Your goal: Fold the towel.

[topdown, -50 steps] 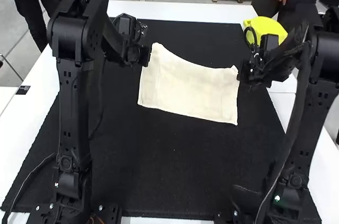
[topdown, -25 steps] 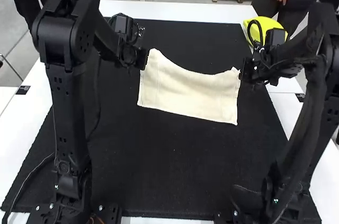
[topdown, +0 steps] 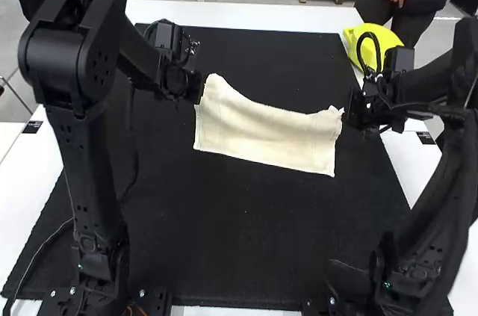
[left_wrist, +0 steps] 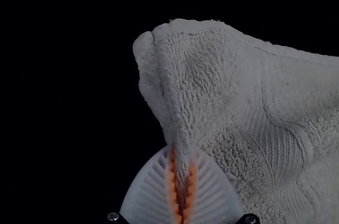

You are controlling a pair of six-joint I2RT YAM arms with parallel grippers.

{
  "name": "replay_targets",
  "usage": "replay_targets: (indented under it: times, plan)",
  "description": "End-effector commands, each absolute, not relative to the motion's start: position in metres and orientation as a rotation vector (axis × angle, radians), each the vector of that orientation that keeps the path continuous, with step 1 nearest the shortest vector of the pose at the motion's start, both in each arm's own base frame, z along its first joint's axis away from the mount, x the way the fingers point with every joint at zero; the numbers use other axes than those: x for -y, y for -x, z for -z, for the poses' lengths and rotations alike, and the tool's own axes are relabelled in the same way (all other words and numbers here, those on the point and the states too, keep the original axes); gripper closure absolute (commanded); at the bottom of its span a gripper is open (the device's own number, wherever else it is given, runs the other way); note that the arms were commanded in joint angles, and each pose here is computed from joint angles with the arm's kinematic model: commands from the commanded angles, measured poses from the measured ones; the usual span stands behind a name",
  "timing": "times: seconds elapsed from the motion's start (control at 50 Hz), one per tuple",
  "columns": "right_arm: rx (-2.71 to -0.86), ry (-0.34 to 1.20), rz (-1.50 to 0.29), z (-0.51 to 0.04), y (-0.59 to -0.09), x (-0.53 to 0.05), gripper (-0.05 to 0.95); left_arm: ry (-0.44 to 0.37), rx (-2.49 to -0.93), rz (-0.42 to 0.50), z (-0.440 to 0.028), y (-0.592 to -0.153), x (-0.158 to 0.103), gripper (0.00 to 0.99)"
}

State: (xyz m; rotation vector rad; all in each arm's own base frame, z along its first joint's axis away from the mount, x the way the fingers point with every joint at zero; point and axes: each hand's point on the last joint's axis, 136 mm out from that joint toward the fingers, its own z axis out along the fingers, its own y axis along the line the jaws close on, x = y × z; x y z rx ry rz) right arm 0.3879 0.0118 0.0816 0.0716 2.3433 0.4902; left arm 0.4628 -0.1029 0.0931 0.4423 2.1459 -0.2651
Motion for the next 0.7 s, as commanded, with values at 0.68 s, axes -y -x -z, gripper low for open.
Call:
replay_targets:
  times: [0.68]
  plan:
    - [-2.368,-0.059,-0.508,-0.042,-0.341,-0.019,0.93,-0.417,-2.09,0.183,-0.056,-0.416,0.091,0.974]
